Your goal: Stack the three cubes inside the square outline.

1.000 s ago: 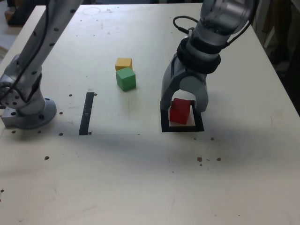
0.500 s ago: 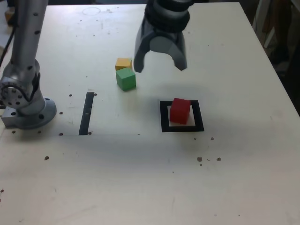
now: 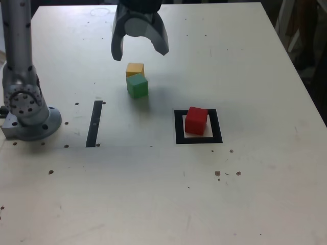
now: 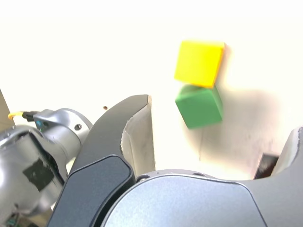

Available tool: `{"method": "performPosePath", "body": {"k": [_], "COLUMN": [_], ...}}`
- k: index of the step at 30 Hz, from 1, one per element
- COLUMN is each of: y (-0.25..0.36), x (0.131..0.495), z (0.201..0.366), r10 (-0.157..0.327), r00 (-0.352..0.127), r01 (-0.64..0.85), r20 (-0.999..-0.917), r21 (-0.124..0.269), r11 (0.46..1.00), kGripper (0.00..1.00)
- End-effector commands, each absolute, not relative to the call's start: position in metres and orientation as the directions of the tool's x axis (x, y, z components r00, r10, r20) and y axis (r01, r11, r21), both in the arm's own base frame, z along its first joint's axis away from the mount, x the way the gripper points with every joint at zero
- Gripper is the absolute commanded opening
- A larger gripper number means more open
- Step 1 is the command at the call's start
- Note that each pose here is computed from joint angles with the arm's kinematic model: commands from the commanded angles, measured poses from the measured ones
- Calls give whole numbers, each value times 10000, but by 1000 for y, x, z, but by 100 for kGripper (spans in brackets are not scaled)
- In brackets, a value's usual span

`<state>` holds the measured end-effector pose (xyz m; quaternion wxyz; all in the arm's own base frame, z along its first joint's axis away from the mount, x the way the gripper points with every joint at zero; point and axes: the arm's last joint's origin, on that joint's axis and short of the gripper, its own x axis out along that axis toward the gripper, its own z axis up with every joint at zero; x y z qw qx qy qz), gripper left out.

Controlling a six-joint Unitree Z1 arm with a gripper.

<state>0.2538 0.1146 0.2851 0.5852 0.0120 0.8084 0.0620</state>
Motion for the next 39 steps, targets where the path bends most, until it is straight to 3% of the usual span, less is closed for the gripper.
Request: {"method": "performPosePath", "body": {"k": [1, 8, 16, 19, 25, 27, 39], "y": [123, 146, 157, 160, 164, 164, 164], "x": [248, 236, 243, 246, 250, 250, 250], "z": [279, 252, 222, 214, 212, 213, 214], "r10": [842, 617, 557, 598, 1047, 1154, 1071], "r00": [-3143, -3124, -3439, -3491, -3523, -3501, -3529], "r01": [-613, -819, -797, -823, -999, -998, -1009], "r20": [-9456, -9479, -9373, -9352, -9300, -9296, -9295], "r21": [1087, 916, 883, 942, 1486, 1595, 1516], "r11": [9922, 9924, 9929, 9921, 9838, 9821, 9833], "kGripper": [98, 95, 88, 81, 43, 34, 32]}}
